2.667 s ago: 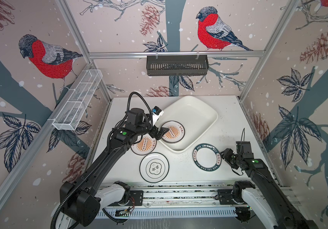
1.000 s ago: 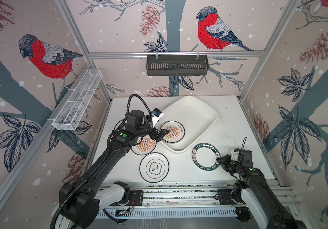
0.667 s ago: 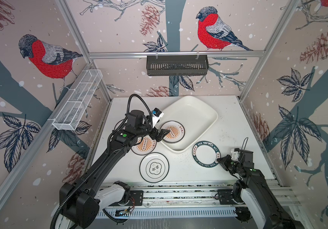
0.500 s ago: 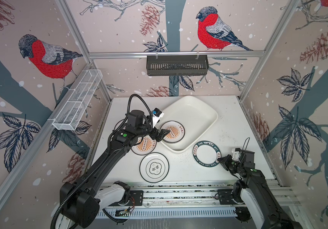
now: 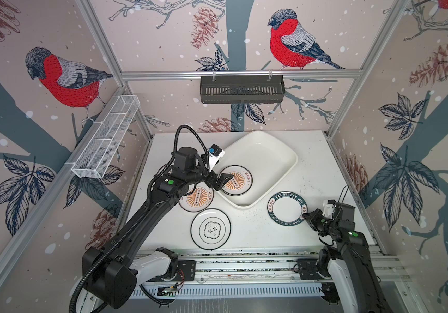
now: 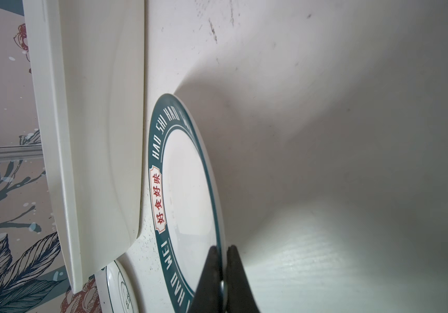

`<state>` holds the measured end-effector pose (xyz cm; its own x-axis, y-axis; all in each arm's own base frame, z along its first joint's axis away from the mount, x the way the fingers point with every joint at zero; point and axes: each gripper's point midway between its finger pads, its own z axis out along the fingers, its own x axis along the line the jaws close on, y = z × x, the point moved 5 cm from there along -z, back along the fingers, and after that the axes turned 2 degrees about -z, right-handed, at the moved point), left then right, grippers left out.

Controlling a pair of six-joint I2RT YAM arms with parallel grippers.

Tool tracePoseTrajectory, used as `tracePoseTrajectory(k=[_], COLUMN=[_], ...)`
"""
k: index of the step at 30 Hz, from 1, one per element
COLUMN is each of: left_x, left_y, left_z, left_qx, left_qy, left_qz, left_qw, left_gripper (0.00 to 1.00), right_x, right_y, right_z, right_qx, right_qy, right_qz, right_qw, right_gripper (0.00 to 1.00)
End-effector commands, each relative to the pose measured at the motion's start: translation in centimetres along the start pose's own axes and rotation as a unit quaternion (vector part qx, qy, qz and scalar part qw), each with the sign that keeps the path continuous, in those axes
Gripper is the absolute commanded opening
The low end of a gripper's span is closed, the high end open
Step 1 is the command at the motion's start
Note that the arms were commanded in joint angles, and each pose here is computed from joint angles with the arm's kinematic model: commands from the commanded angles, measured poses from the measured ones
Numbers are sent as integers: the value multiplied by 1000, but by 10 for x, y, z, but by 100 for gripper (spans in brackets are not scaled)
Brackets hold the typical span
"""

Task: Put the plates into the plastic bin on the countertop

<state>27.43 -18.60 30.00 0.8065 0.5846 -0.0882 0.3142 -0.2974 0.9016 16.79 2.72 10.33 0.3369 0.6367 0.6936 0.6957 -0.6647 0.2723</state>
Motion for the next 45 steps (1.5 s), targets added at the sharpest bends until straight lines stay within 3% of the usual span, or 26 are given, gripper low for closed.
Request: tracePoseTrajectory(k=[1,34,45], left_x=[1,-1,0], left_y=[3,7,9], left_z=[-1,-1,0], left_qx=[-3,-12,-16], left_qy=[5,-4,-3], left_qz=[11,13,17], left_qw=[1000,1000,1000], left_gripper=[97,97,97], right_x=[5,37,57], right_y=[5,67,81], right_z=[-8,-67,-81], right_qx=[-10,-127,-138], right_qy=[-7,-88,-75], right_qz=[-5,-37,-51], right_qw=[1000,987,986], right_gripper=[1,1,1])
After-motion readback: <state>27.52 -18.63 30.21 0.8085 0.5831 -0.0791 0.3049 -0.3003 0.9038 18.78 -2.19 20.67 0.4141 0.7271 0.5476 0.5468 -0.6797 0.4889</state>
